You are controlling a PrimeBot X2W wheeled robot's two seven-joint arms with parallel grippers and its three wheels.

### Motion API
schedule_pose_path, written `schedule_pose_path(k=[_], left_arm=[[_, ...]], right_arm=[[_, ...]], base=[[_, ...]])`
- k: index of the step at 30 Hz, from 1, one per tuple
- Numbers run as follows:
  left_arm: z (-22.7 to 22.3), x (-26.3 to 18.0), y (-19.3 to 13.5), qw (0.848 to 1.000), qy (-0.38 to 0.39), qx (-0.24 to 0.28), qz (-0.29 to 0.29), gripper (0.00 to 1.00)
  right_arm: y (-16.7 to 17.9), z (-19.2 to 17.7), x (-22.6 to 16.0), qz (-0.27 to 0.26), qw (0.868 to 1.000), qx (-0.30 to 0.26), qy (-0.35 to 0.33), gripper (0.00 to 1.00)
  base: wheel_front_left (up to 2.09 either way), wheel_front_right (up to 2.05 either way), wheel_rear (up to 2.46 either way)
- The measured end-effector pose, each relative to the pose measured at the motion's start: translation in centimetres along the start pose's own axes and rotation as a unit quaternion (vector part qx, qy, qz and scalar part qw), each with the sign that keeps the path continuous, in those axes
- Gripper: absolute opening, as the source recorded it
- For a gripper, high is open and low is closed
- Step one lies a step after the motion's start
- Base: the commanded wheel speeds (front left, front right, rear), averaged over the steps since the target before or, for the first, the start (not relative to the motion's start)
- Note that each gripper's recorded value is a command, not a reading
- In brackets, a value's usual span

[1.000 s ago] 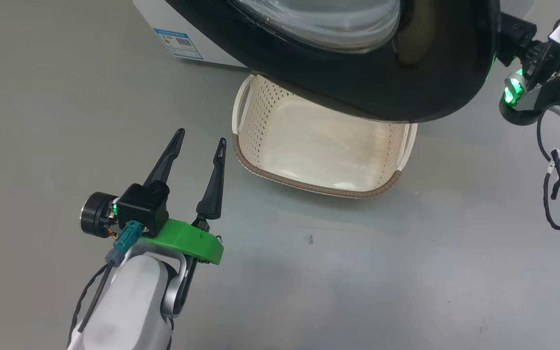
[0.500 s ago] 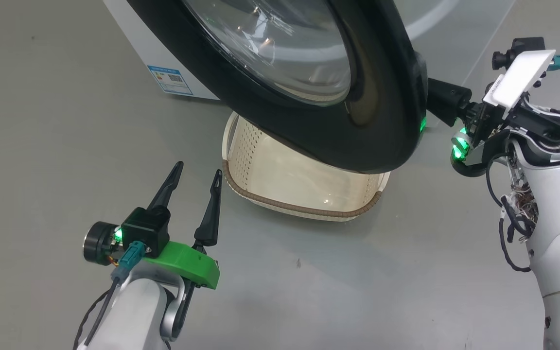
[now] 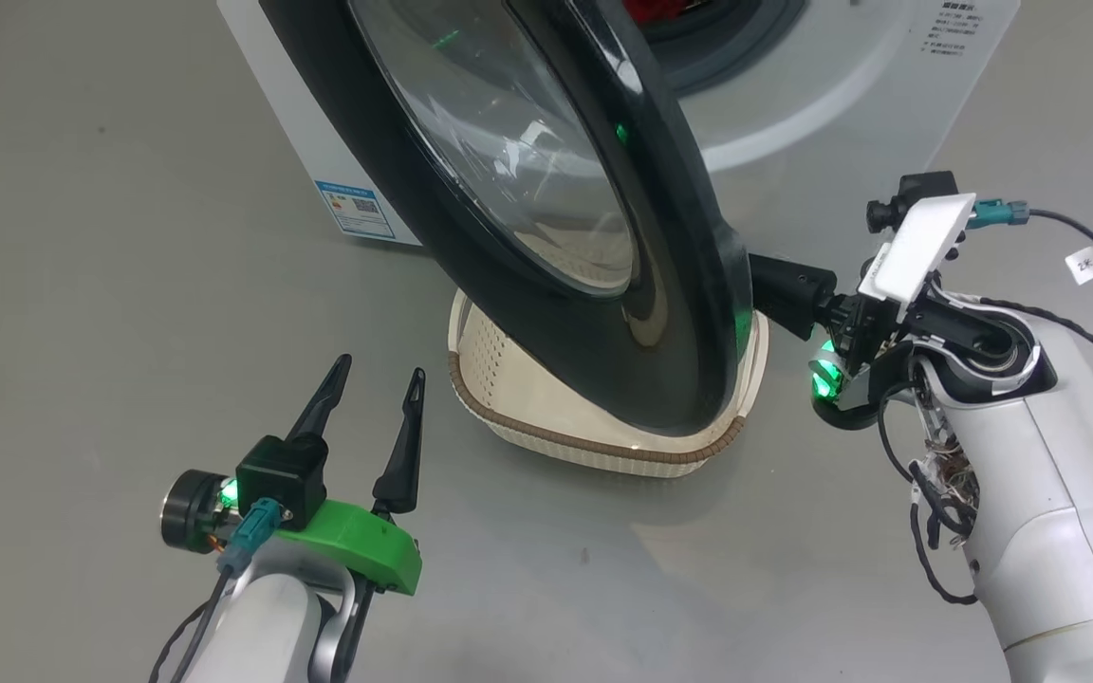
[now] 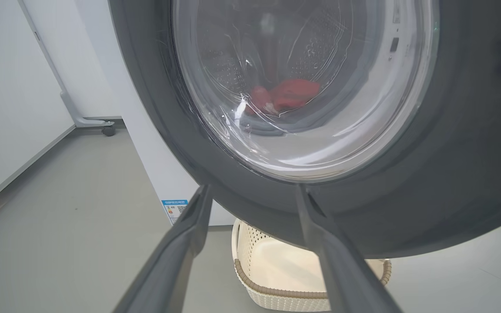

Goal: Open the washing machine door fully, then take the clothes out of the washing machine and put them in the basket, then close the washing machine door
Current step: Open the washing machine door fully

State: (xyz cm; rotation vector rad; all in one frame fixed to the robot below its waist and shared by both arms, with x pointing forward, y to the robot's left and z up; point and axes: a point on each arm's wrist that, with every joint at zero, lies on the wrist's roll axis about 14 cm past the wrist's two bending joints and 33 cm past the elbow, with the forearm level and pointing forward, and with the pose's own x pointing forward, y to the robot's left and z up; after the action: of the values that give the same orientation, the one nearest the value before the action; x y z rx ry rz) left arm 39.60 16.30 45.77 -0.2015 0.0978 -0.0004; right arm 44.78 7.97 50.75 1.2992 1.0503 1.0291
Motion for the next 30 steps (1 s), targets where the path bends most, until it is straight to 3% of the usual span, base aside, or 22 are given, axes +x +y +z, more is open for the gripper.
schedule_pose_path(k=[10,30], left_arm=[[0.8,-1.4,0.8,1.000,-0.011,0.000,0.014,1.00],[2.5,-5.1,3.5,0.997,-0.039,0.001,0.061,1.00]], right_arm=[[0.3,-3.5,0.9,0.019,0.999,0.025,0.027,0.00],[1.2,-11.1,3.8,0.025,0.992,0.018,0.124,0.00]], base=[[0.00,0.00,0.00],[0.00,0.00,0.00]])
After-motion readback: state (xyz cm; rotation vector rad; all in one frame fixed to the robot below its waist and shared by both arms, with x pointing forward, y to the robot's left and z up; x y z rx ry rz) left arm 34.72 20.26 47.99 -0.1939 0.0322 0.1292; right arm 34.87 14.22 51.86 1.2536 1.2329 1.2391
